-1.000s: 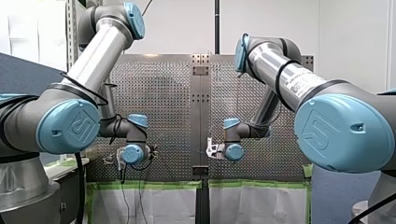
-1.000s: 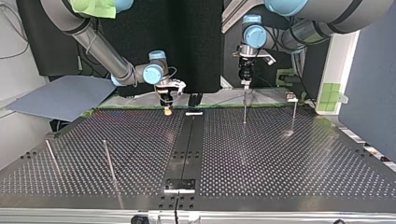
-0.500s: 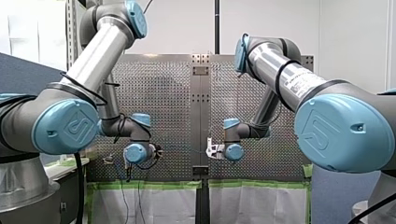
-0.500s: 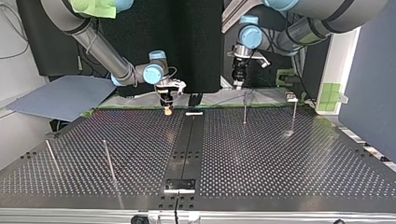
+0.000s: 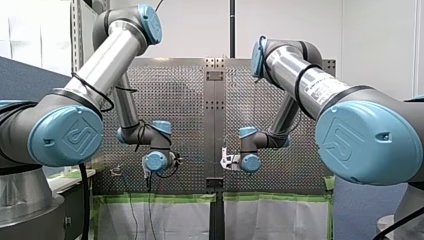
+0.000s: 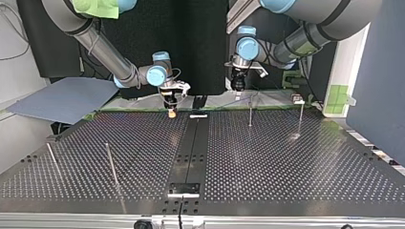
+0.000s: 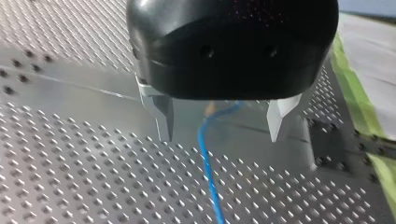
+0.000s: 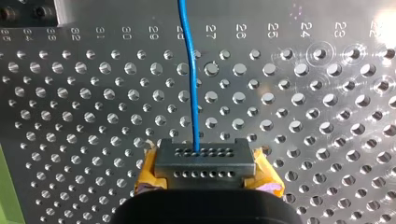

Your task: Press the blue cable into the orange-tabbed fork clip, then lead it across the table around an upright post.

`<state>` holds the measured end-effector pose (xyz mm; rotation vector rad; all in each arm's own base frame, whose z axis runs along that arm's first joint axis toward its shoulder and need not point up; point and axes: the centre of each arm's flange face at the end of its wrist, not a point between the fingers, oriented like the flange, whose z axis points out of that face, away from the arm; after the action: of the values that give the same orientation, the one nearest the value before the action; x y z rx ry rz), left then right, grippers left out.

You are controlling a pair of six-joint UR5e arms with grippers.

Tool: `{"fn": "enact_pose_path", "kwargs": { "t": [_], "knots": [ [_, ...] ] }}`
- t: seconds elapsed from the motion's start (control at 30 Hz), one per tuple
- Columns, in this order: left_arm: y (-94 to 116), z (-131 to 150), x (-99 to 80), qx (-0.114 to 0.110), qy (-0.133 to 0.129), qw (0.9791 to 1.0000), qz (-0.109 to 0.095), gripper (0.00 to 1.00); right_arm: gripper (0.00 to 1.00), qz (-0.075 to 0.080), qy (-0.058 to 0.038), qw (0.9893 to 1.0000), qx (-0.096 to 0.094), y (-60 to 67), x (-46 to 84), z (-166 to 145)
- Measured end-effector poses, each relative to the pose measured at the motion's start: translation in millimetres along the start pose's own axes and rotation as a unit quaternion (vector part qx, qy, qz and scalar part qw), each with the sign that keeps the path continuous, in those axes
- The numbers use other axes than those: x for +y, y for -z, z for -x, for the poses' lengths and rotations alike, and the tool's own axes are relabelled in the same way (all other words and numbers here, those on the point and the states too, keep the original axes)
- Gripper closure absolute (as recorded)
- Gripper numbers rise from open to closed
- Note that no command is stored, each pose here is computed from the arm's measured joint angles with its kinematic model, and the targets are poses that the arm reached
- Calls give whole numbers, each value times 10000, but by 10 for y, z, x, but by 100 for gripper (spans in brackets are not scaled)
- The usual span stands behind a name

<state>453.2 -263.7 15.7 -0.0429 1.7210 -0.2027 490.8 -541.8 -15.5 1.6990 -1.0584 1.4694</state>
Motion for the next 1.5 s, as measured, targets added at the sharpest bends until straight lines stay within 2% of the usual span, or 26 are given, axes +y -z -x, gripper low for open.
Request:
{"fn": "enact_pose_path", "kwargs": {
  "t": [0.2,0.5,0.93,1.23,1.27,1.3,1.33,1.37,1.4,1.43,1.5],
  "knots": [
    [-205,-97,37,-30,-15,9997,245,0,100,-3,4,10000,-29,6,-1,6],
    [-463,32,-4,-255,6,9993,283,0,100,-22,21,10000,-34,14,-27,10],
    [-478,38,18,-187,-238,9988,384,0,100,-29,32,10000,-32,16,-37,7],
    [-472,36,-12,-180,-340,9987,325,0,100,-28,34,10000,-48,20,-37,13],
    [-471,36,-13,-181,-342,9987,322,19,100,-28,34,10000,-51,20,-36,13],
    [-472,36,-13,-182,-342,9987,323,33,100,-28,34,10000,-53,21,-37,13],
    [-471,36,-13,-182,-341,9987,326,33,100,-28,34,10000,-54,21,-37,14],
    [-471,36,-12,-184,-340,9987,333,45,100,-29,34,10000,-54,21,-37,14],
    [-470,37,-12,-186,-340,9987,338,68,100,-29,34,10000,-55,21,-38,14],
    [-470,37,-12,-187,-340,9987,344,68,100,-29,35,10000,-56,21,-38,14],
    [-470,40,-10,-191,-341,9986,354,92,100,-29,35,10000,-58,21,-38,11]
  ]
}}
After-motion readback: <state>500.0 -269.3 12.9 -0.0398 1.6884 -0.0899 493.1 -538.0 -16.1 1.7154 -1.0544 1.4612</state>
